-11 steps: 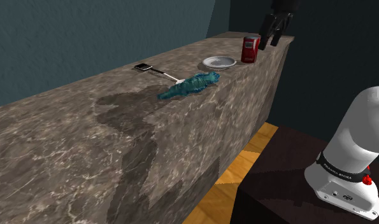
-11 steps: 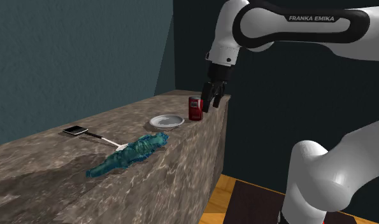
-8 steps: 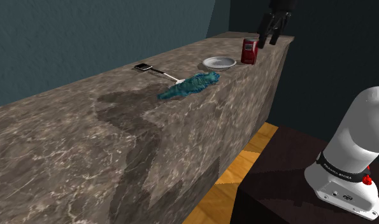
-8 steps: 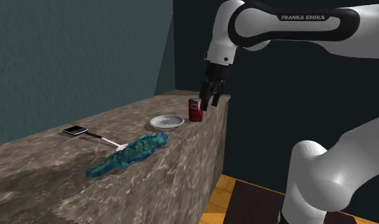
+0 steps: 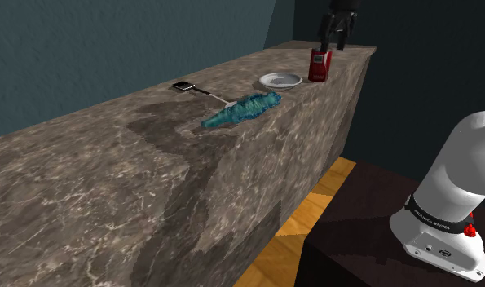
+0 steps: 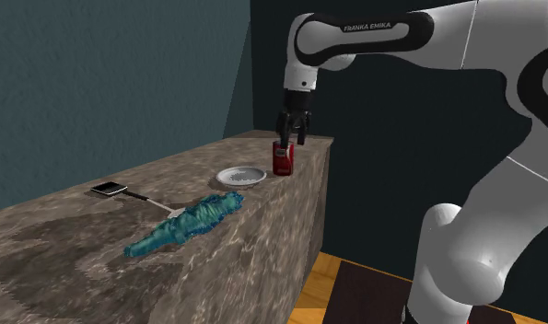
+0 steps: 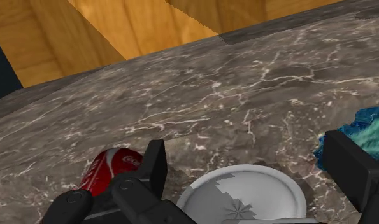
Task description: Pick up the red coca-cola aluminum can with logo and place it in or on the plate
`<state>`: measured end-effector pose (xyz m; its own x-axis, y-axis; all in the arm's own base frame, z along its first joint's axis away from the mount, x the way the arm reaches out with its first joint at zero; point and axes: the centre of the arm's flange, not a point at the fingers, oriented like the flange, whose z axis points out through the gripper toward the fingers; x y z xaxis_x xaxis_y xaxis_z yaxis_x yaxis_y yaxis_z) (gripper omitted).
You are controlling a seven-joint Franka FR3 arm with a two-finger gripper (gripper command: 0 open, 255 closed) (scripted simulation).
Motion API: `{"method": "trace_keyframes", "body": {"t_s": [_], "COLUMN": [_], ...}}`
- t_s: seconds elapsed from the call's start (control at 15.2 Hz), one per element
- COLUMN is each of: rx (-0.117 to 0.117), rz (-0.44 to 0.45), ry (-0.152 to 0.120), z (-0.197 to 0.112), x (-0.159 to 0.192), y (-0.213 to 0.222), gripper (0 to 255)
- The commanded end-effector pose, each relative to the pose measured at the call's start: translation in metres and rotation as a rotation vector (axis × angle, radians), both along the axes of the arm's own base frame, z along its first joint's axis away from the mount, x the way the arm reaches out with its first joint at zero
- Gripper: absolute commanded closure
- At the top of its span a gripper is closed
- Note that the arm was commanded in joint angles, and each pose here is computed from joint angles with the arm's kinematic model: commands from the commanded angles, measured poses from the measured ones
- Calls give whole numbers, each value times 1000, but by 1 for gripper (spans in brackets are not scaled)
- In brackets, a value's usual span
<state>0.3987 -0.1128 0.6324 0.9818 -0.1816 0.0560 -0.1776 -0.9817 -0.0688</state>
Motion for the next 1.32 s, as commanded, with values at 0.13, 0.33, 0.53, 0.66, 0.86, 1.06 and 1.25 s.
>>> {"method": "trace_keyframes", "body": {"t_s": [0.13, 0.33, 0.53, 0.66, 0.86, 1.06, 1.25], "rx": [2, 5, 8, 9, 9, 9, 9], "rz": [-37, -64, -91, -109, -109, -109, -109], "ry": [51, 89, 127, 151, 151, 151, 151], "z": [-4, -7, -11, -14, -30, -46, -54], "x": [34, 59, 84, 98, 97, 96, 95], "y": [-49, -84, -119, -141, -140, -139, -139], "gripper": [0, 0, 0, 0, 0, 0, 0]}}
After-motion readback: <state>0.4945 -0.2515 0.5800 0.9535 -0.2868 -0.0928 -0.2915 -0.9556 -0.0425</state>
